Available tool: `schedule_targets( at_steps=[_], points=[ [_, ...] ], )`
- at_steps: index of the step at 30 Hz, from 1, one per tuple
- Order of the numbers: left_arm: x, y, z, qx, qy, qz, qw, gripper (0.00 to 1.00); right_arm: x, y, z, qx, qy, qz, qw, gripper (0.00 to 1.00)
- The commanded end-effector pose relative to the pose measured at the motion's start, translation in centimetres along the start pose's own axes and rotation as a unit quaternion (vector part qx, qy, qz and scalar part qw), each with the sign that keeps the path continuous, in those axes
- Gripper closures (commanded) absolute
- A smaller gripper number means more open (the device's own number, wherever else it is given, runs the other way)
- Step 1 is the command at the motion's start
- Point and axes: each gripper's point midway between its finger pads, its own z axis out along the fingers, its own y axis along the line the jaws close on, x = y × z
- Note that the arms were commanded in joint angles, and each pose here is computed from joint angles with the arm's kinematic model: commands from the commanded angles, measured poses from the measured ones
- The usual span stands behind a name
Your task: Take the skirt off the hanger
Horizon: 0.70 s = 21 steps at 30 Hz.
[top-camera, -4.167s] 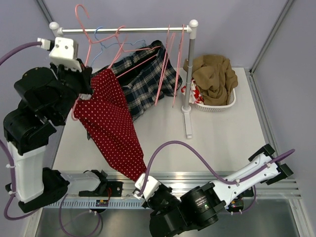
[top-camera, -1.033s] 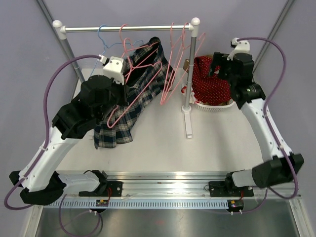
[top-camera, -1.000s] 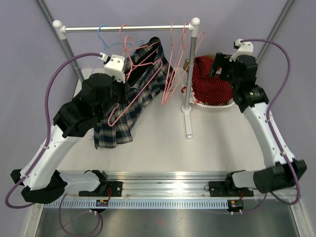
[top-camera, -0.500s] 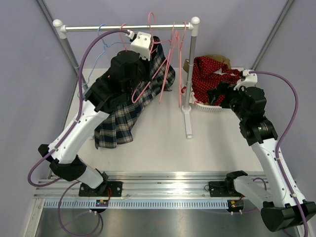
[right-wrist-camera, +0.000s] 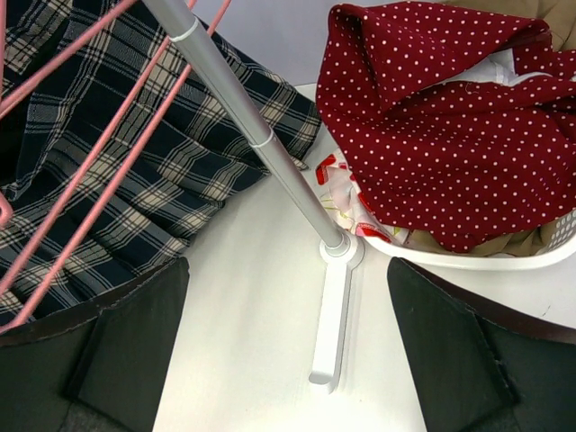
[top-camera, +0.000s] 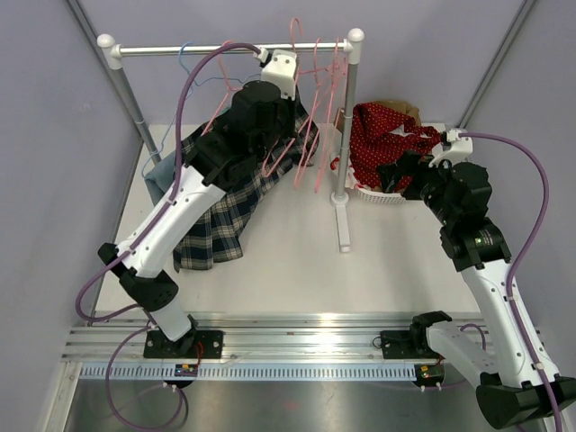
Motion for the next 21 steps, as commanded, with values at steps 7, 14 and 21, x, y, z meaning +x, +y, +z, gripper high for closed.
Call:
schedule_targets(
  at_steps=[7,14,21],
  points=[
    [-2.6,2.6,-5.2,-0.012,-0.045,-0.047,0.998,0.83,-0.7,1.0,-1.2,-0.018,-0.011,0.006,1.000,0.01],
    [-5.7,8.2,-12.4,-0.067,-0.093,-0.017,0.993,0.68,-0.5,1.5,-1.2,-0.029,-0.005,0.016,0.999,0.00],
    [-5.3,12.0,-12.0,-0.096,-0.076,-0.006,0.992,0.63,-0.1,1.4,-1.4,-0.027,0.000,0.018,0.999,0.01]
  ],
)
